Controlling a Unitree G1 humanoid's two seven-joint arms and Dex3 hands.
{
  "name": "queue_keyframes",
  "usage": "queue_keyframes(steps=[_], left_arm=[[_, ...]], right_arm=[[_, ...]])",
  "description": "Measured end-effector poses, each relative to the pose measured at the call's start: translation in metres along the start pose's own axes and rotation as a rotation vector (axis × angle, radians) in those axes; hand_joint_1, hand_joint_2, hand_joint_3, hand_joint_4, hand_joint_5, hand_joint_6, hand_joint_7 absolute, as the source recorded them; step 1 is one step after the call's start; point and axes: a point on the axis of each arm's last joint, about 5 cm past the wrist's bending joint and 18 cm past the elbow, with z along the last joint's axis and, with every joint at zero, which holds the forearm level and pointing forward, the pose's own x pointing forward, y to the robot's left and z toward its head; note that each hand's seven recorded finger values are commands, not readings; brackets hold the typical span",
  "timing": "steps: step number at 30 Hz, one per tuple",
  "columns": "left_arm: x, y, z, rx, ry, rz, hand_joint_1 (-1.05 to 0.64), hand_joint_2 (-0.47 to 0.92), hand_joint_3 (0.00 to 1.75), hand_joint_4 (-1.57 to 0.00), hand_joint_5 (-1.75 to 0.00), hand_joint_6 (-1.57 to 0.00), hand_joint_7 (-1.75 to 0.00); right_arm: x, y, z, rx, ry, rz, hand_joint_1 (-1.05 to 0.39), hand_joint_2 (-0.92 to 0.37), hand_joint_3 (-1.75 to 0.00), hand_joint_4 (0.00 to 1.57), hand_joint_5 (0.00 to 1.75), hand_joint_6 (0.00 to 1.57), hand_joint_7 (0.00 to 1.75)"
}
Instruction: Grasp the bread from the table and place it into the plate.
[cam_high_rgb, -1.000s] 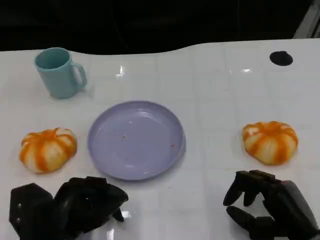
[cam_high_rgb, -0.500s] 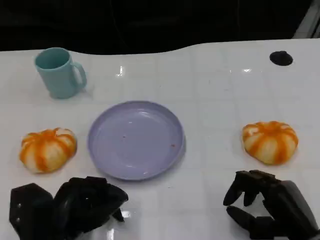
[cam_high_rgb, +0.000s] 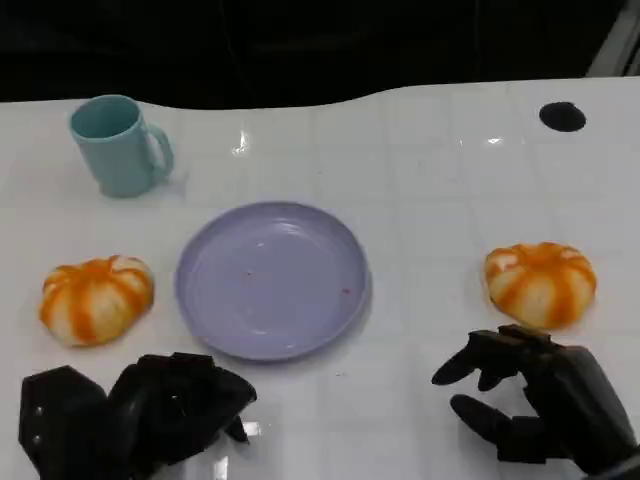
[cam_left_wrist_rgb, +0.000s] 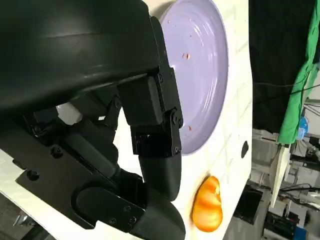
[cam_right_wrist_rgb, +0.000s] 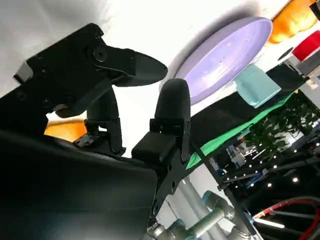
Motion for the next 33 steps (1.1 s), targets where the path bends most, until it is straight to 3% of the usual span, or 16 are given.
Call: queue_keyframes(steps=[4,9,17,25,33], left_arm=[[0.0,0.0,0.0,0.0,0.0,0.0,-1.05,0.63,0.25,-0.89,-1.5,-1.53,-0.37],[0.0,0.0,0.0,0.002,0.0,-0.001,-1.05,0.63,0.26,-0.9,-1.5,-1.53,-0.37],[0.0,0.0,0.0,0.001,-0.001,0.0,-1.05,0.62,0.26,-0.9,-1.49,-1.52,-0.37],[0.0,0.0,0.0,0.001,-0.001,0.0,-1.05,0.62,0.26,-0.89,-1.5,-1.52,-0.37],[0.0,0.0,0.0,0.001,-0.002,0.001,-1.05,0.62,0.26,-0.9,-1.5,-1.52,-0.38]], right_arm=[[0.004,-0.0047,0.002,-0.029,-0.008,-0.016,-0.43,-0.89,-0.15,0.44,0.71,0.66,0.21],[0.009,-0.0137,0.004,-0.083,-0.025,-0.029,-0.48,-0.92,-0.1,0.35,0.42,0.54,0.05],[0.017,-0.0351,0.004,-0.223,-0.003,-0.014,-0.58,-0.92,-0.11,0.17,0.27,0.36,0.0],[0.025,-0.0506,0.007,-0.384,0.088,0.047,-0.63,-0.92,-0.09,0.01,0.19,0.2,0.0],[0.033,-0.0607,0.004,-0.518,0.207,0.116,-0.63,-0.92,-0.06,0.0,0.12,0.15,0.01]])
